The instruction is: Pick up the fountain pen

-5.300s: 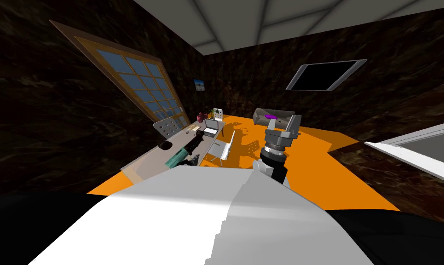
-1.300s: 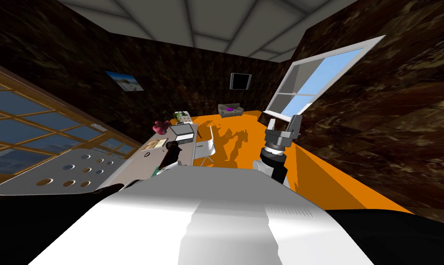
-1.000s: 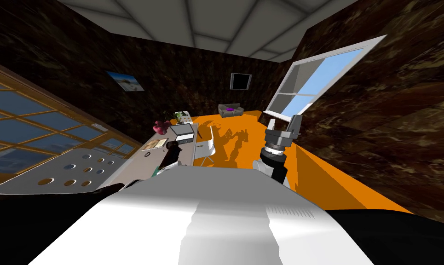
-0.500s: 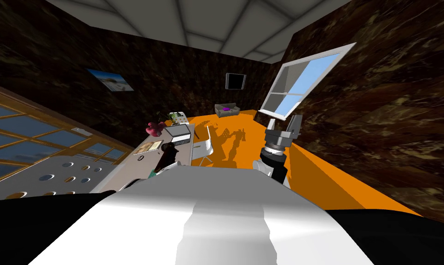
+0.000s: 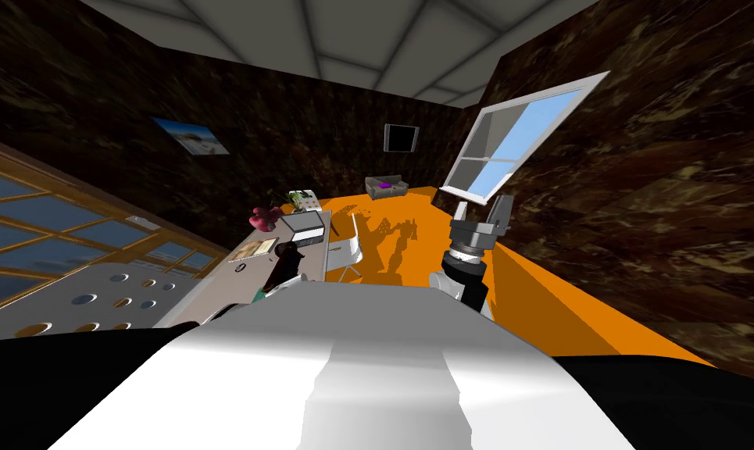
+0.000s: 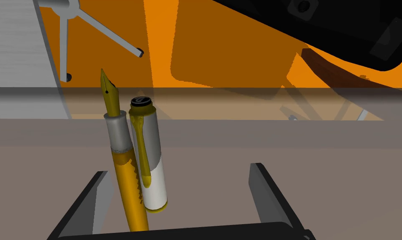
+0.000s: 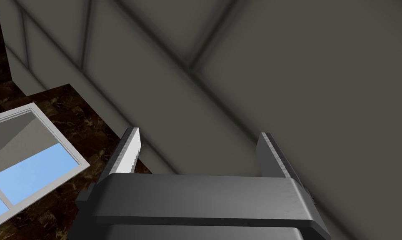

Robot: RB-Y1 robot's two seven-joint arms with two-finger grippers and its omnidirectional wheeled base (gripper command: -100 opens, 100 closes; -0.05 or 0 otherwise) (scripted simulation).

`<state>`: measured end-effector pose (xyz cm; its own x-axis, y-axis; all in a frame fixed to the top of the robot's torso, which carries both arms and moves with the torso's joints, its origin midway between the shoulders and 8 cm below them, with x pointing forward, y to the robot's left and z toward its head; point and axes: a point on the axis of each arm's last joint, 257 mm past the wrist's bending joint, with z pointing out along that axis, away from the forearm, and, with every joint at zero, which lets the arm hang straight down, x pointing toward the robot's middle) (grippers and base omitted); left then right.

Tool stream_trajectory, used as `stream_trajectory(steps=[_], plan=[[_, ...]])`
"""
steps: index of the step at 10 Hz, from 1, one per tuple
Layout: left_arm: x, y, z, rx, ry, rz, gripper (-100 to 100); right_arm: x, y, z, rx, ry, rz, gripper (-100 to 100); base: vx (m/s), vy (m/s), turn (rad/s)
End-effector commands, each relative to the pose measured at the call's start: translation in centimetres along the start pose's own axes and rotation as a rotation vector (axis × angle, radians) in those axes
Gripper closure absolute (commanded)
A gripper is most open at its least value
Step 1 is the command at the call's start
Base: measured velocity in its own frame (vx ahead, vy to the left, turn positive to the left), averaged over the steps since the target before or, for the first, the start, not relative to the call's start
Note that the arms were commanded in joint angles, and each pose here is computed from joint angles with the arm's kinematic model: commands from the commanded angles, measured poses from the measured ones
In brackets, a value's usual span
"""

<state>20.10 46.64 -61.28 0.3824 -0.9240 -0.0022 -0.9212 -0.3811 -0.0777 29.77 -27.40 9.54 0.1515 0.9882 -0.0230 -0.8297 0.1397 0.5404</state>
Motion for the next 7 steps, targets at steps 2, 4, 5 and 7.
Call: stream_trajectory(steps=[2,4,5,7], plan=[[-0.74,0.85,0.22,0.001,-0.002,-0.061,-100,0.01,0.00,0.01,0.000,0.000,0.000,0,-0.077,-0.044,-0.251],[-1.48,1.73,0.43,0.001,-0.004,-0.123,-100,0.01,0.00,0.01,0.000,0.000,0.000,0,-0.066,-0.037,-0.216],[-1.48,1.73,0.43,0.001,-0.004,-0.123,-100,0.00,0.00,0.00,0.000,0.000,0.000,0,-0.030,-0.017,-0.097],[-1.48,1.73,0.43,0.001,-0.004,-0.123,-100,0.00,0.00,0.00,0.000,0.000,0.000,0,-0.007,-0.004,-0.025]])
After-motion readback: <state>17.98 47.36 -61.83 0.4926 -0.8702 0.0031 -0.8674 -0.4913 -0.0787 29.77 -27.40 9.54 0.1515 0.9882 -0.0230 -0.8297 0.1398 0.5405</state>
